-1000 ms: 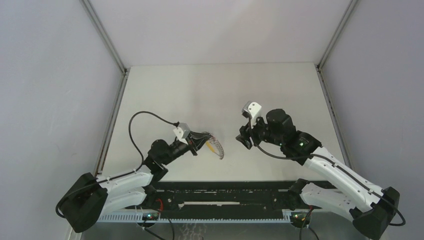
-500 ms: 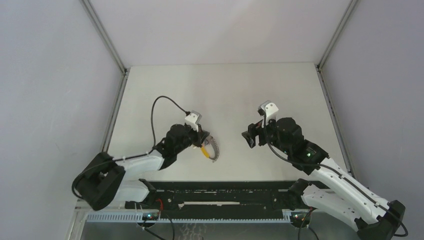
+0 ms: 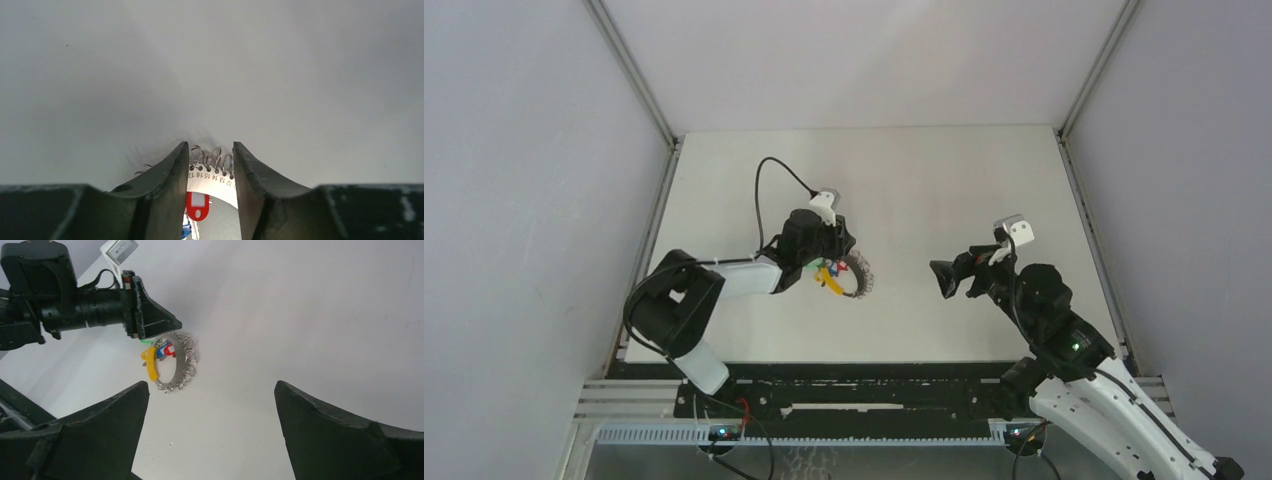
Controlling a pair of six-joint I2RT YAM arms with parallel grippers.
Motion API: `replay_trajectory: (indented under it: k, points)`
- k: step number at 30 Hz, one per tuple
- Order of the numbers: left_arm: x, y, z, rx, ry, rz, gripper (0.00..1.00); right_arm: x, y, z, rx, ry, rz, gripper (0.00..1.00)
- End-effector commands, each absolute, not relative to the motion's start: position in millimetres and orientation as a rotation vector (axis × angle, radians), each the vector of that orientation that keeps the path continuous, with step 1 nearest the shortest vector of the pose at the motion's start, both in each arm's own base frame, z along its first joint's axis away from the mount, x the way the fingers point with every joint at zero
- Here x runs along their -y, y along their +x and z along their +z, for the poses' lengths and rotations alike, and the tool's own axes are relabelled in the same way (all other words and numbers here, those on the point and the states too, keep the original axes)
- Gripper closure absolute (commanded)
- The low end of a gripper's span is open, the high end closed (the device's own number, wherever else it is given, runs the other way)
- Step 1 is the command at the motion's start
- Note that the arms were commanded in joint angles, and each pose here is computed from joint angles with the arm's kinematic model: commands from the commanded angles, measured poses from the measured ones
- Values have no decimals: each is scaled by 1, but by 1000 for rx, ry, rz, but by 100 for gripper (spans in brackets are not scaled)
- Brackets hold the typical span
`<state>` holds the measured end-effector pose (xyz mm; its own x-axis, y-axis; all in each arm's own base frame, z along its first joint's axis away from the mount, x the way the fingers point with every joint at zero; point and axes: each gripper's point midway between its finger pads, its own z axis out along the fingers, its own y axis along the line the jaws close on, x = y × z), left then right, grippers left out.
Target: Put the keys on the keyring
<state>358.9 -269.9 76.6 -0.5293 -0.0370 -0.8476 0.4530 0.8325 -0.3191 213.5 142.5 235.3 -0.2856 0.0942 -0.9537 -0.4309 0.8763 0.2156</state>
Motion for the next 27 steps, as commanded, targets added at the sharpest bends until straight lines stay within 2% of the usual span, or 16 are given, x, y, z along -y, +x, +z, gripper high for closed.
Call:
replay_trajectory:
  k: [1,7,11,15,21,27]
  points:
    - [257,365,128,-1953,241,-622,53,-129,213,249,-1757,-142,519,0]
    - [199,335,174,-1923,84,-522,30,-104,206,262,-1712,-36,477,0]
    - [153,302,201,-1870,-55,-458,2,-82,199,271,-1668,28,421,0]
    - [101,262,232,-1770,-225,-395,0,-58,190,284,-1609,110,381,0]
    - [54,204,279,-1618,-246,-392,0,-40,177,291,-1577,140,353,0]
    - [37,183,286,-1609,-152,-308,0,-37,172,296,-1549,127,358,0]
